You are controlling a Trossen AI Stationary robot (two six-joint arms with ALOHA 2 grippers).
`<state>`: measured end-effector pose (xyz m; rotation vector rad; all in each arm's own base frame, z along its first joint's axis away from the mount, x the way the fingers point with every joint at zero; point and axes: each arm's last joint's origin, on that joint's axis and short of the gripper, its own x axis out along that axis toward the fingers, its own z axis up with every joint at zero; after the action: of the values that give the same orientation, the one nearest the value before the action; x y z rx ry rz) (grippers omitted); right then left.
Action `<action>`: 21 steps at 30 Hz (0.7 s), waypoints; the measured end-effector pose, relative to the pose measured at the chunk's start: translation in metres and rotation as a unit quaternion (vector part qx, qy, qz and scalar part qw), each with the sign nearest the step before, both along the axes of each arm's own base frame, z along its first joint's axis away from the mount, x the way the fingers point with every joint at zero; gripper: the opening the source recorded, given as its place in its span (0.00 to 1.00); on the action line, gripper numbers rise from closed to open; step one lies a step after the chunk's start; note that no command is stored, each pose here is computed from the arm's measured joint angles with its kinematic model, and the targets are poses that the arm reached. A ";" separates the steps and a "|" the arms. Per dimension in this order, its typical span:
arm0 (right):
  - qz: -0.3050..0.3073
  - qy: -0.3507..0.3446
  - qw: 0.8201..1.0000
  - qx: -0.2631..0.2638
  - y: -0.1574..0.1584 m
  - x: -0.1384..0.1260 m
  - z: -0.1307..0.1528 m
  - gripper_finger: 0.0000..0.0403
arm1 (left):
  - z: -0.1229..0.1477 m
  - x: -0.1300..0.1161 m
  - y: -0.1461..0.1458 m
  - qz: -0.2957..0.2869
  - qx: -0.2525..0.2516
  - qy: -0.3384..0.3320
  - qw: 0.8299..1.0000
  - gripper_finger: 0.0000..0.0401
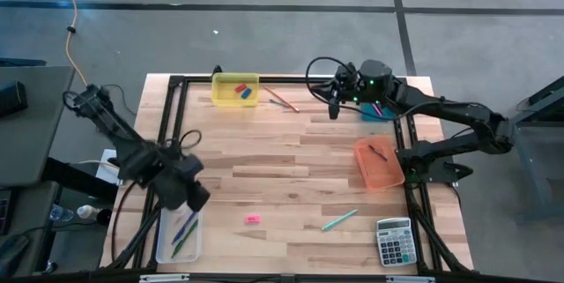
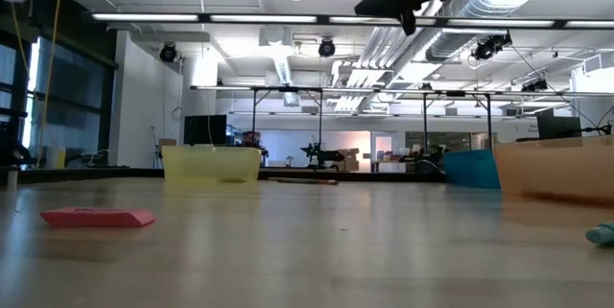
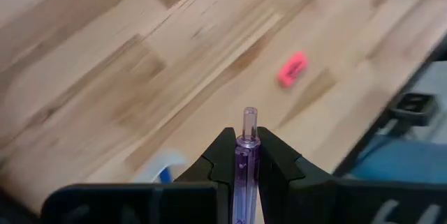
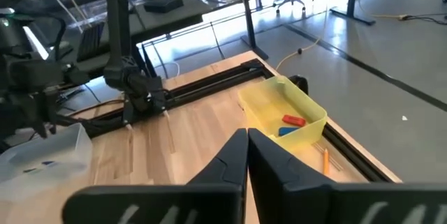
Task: Sort crayons/erasers/pens/pencils in bins
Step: Put the violet pen into the white bin
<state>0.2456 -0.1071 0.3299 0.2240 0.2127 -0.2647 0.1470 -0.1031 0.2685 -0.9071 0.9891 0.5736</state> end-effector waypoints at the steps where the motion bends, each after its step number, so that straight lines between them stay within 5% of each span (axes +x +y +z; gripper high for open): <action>1: 0.001 0.000 1.000 0.000 0.001 0.000 0.000 0.00 | -0.005 -0.003 -0.004 0.005 0.003 0.007 1.000 0.04; 11: 0.014 -0.002 1.000 0.005 0.012 0.005 0.000 0.00 | -0.060 -0.026 -0.021 0.054 -0.025 0.011 0.998 0.04; 21: 0.008 -0.004 1.000 0.005 0.021 0.009 0.001 0.00 | -0.066 -0.040 -0.036 0.062 -0.057 0.016 0.996 0.04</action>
<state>0.2542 -0.0861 0.3306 0.2332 0.2078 -0.2475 0.1070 -0.1388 0.2024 -1.0697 1.0059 0.6434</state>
